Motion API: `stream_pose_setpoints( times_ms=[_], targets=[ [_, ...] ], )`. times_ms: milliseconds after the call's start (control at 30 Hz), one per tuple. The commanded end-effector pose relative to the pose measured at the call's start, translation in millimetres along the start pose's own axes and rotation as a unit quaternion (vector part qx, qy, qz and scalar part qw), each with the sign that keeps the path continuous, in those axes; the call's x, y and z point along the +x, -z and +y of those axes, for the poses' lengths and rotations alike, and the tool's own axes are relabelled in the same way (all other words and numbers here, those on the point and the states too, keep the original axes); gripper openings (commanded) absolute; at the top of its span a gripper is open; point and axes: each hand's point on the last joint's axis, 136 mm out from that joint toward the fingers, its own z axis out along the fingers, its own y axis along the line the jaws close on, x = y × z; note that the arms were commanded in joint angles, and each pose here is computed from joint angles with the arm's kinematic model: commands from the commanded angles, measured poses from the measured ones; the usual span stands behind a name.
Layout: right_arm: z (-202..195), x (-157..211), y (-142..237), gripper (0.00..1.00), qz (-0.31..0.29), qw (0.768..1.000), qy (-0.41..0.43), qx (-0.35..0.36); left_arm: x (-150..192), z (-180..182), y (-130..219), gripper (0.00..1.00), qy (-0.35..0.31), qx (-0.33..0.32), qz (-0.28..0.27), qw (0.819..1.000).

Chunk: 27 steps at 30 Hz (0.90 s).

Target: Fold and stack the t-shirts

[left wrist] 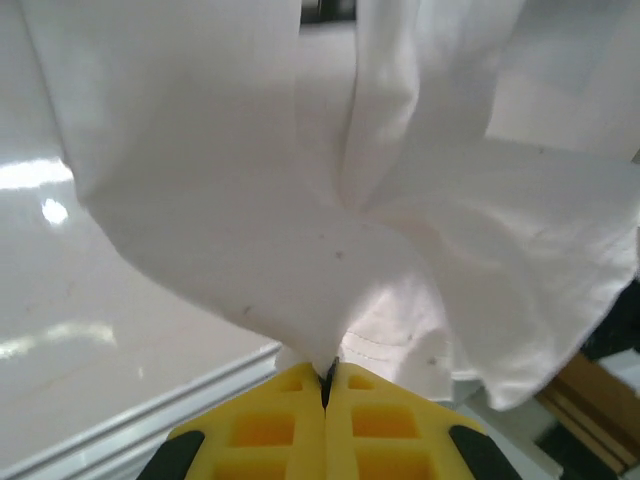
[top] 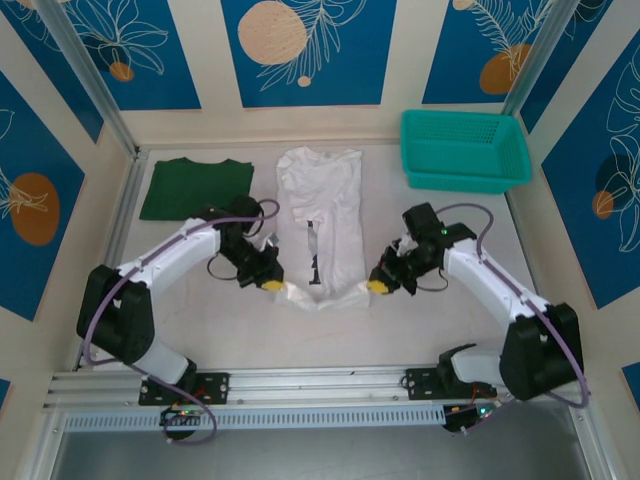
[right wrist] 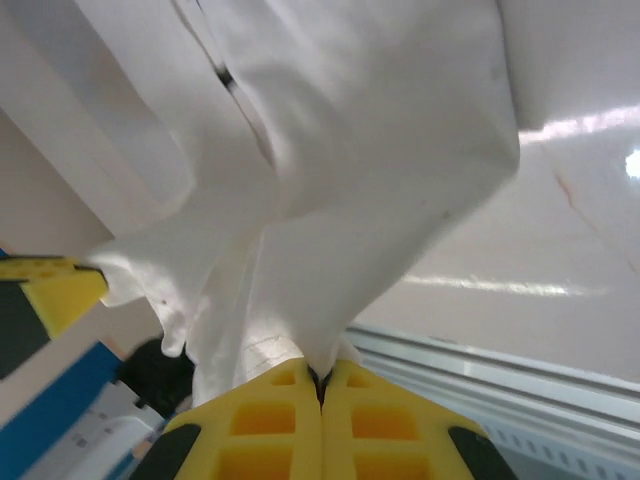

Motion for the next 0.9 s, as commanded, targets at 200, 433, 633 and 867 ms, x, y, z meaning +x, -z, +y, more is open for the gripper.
stream_pose_setpoints(
  times_ms=[200,433,633,867],
  targets=[
    [48,-110,-7,0.00,-0.029,0.999,-0.008,0.033,-115,15,13,0.00,0.035,-0.039,-0.074,0.996],
    [74,-175,-28,0.00,-0.031,0.997,0.010,0.067,-175,21,7,0.00,0.058,-0.046,-0.087,0.993],
    [70,-197,-39,0.00,-0.032,0.996,0.008,0.086,-205,21,16,0.00,0.068,-0.050,-0.113,0.990],
    [70,-211,-41,0.03,-0.035,0.996,0.003,0.082,-218,38,4,0.16,0.093,-0.056,-0.103,0.989]
  ],
)
